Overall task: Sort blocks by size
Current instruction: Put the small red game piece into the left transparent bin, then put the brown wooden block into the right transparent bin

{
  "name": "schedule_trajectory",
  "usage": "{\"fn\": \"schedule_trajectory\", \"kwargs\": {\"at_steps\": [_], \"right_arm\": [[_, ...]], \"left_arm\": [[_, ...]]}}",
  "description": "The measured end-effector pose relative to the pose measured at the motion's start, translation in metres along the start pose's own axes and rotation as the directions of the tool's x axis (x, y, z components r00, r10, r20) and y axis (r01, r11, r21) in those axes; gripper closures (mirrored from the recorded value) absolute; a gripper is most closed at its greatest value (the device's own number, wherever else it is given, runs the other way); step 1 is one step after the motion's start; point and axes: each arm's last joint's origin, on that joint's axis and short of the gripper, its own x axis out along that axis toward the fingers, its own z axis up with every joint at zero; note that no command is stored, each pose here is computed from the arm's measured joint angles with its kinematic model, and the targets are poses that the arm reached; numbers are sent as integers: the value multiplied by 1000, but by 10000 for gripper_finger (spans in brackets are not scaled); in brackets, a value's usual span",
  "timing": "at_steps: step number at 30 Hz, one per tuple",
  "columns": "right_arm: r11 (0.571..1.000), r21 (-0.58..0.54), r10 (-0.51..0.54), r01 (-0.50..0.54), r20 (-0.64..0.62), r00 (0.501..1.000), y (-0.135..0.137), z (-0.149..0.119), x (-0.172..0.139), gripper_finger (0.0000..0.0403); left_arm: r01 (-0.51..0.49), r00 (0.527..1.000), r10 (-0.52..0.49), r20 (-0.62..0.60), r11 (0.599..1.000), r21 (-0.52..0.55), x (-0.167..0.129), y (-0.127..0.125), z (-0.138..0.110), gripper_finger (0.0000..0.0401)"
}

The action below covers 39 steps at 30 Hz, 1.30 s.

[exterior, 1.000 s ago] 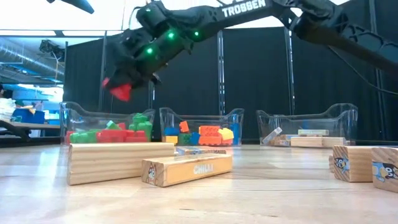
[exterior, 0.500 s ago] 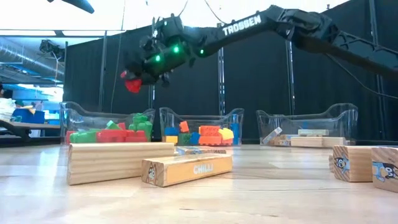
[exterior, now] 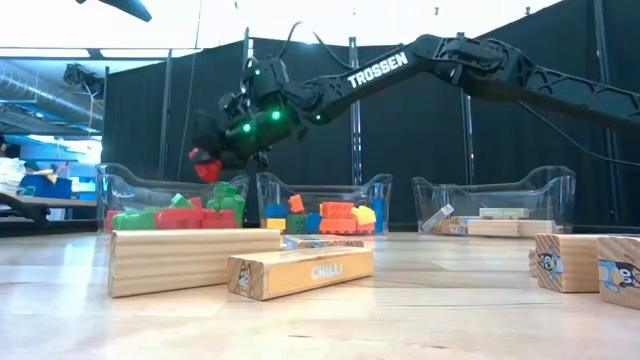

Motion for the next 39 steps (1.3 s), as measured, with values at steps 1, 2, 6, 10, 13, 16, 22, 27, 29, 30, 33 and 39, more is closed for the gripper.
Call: {"fn": "schedule_trajectory", "kwargs": {"at_steps": [1,2,6,10,13,16,22,27,29,30,33,39], "right_arm": [[1000,-4,3,-3,4,1000,0,-1,1,251],[1000,-6,8,-8,12,1000,0,0,1,251],[1000,26,14,-15,37,999,1,6,-1,197],[999,34,-14,14,-8,1000,-2,0,0,123],[1000,28,-14,13,6,1000,-2,1,0,114],[995,66,79,-77,-29,996,2,6,-4,124],[925,116,378,-361,-221,899,39,46,-51,157],[816,-54,436,-576,-596,674,89,44,-116,178],[753,-108,357,-649,-762,540,106,18,-133,183],[714,-125,315,-688,-821,476,113,7,-140,186],[557,-138,246,-819,-914,322,137,-14,-162,190],[445,-167,215,-880,-934,286,173,-64,-162,191]], "left_arm": [[0,1000,0,0,1000,0,0,0,0,397],[0,1000,0,0,1000,0,0,0,0,397],[0,1000,0,0,1000,0,0,0,0,397],[0,1000,0,0,1000,0,0,0,0,397],[0,1000,0,0,1000,1,0,0,0,397],[-1,1000,1,-3,1000,4,0,0,0,397],[13,1000,-12,-24,1000,18,0,0,-2,397],[11,1000,-10,-28,1000,26,0,1,-3,397],[11,1000,-10,-28,999,43,0,1,-3,397],[12,1000,-10,-28,999,51,0,1,-3,397],[13,1000,-11,-27,997,72,0,1,-3,397],[7,1000,-5,-23,997,72,0,1,-2,397]]}}
